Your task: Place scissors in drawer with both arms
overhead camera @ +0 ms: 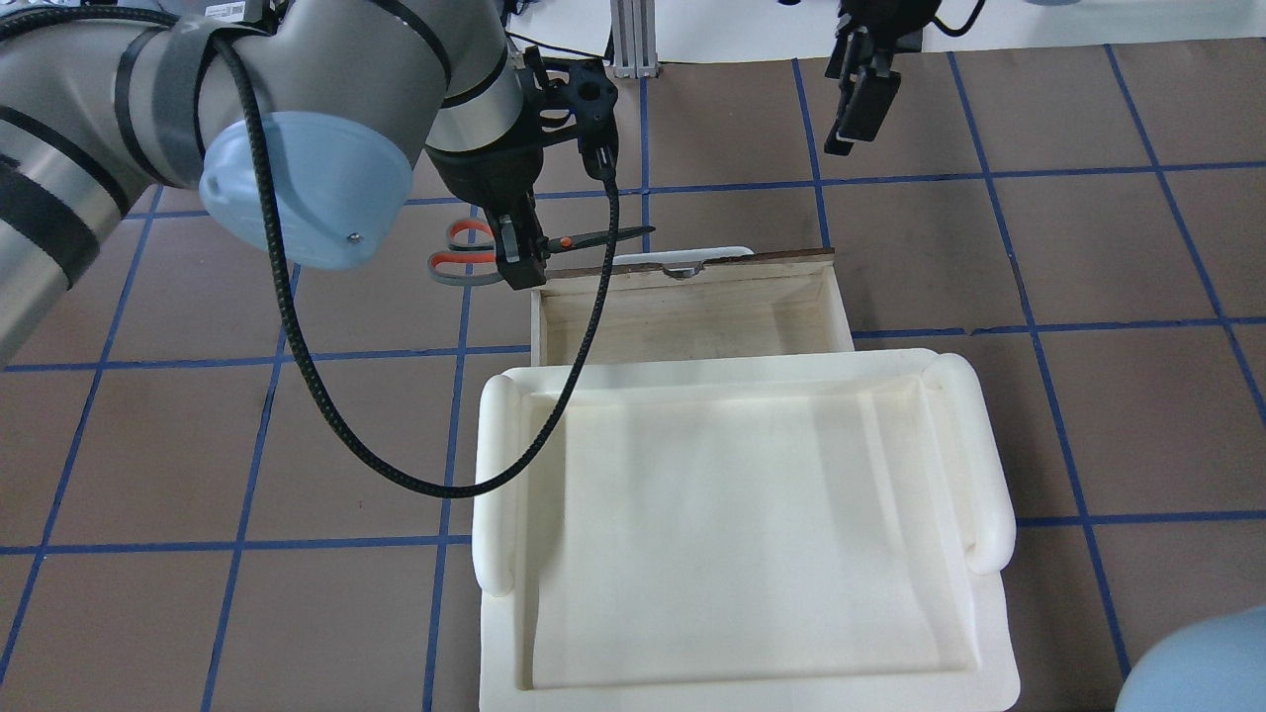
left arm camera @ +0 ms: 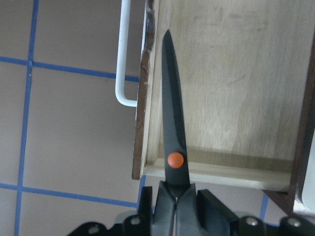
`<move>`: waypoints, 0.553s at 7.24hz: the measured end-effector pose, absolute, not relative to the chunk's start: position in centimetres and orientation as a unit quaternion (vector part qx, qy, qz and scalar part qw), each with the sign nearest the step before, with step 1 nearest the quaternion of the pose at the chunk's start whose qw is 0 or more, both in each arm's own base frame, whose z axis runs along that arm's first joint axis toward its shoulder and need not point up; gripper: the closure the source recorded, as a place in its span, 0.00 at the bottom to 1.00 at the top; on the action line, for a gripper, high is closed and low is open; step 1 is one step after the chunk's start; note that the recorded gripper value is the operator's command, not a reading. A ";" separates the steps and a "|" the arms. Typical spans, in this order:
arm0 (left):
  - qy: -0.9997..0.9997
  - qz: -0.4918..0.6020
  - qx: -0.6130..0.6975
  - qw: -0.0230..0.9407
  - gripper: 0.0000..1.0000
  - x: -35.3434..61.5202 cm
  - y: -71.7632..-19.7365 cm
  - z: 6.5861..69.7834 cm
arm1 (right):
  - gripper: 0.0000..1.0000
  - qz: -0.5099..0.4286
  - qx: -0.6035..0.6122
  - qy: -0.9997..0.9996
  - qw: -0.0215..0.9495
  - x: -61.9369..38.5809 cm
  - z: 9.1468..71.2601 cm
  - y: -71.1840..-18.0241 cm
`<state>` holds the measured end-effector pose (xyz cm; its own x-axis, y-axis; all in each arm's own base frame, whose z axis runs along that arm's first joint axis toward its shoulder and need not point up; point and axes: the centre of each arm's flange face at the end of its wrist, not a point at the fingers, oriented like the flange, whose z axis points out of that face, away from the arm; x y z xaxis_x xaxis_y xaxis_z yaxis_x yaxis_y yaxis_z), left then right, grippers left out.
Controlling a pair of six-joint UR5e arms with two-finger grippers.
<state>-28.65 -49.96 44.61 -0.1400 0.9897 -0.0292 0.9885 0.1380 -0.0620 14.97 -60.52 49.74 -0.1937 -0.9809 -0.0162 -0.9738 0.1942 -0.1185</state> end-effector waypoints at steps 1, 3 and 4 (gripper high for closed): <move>-0.749 0.029 -0.661 0.018 0.97 -30.1 -49.9 43.6 | 0.00 -0.030 -0.613 0.788 0.048 12.1 51.6 -58.9; -0.749 0.015 -0.662 0.026 0.97 -33.7 -50.0 41.6 | 0.00 -0.012 -0.563 0.824 0.062 6.2 53.5 -56.9; -0.749 0.010 -0.662 0.029 0.98 -35.0 -50.3 40.8 | 0.00 -0.006 -0.525 0.849 0.065 4.4 53.9 -56.3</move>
